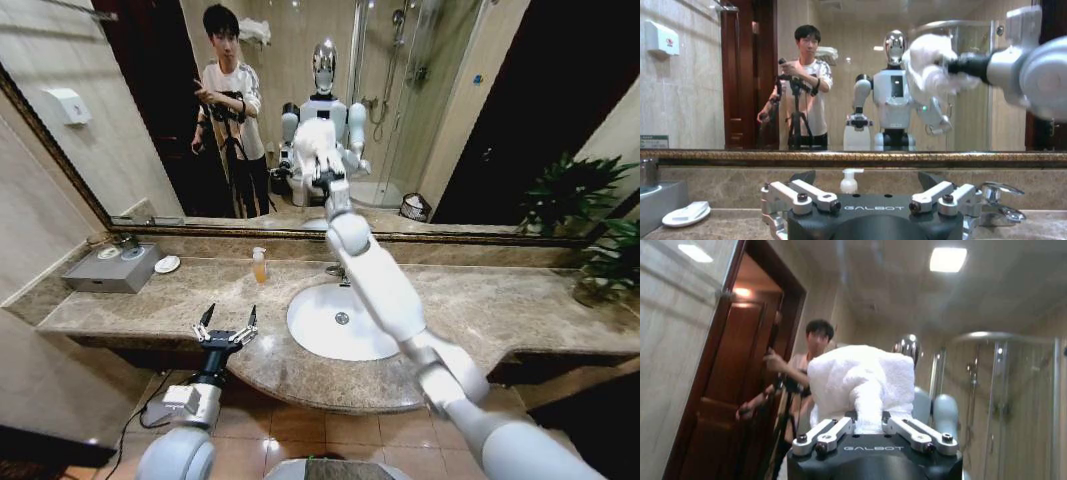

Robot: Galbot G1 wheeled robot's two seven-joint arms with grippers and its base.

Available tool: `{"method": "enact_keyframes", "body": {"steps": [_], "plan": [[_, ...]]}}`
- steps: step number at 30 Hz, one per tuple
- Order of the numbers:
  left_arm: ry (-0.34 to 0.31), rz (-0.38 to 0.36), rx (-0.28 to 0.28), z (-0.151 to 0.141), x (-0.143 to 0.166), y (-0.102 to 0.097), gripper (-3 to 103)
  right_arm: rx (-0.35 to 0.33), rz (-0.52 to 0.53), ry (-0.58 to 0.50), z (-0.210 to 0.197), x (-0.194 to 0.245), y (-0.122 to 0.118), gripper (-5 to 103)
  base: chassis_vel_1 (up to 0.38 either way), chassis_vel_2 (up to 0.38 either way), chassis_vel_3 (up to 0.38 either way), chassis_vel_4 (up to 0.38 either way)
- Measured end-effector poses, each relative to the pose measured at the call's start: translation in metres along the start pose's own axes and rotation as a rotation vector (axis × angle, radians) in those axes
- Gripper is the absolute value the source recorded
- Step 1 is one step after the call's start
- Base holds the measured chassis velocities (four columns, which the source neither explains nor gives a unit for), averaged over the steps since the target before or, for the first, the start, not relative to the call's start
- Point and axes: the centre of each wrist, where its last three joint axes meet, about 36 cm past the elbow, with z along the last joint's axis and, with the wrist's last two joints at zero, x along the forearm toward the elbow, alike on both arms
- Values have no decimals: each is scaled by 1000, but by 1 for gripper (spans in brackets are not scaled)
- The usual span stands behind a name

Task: Pick up the towel from the sink counter and wipe the mirror surface.

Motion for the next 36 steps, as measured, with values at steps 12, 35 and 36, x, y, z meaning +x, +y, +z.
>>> {"method": "enact_keyframes", "body": {"steps": [12,35,36], "plan": [[0,0,0,0,0,0,100,9,25,-52,-29,-16,-14,13,0,0,0,0],[0,0,0,0,0,0,100,-9,24,34,15,31,-19,13,0,0,0,0],[0,0,0,0,0,0,100,-18,28,43,19,39,-23,13,0,0,0,0]]}}
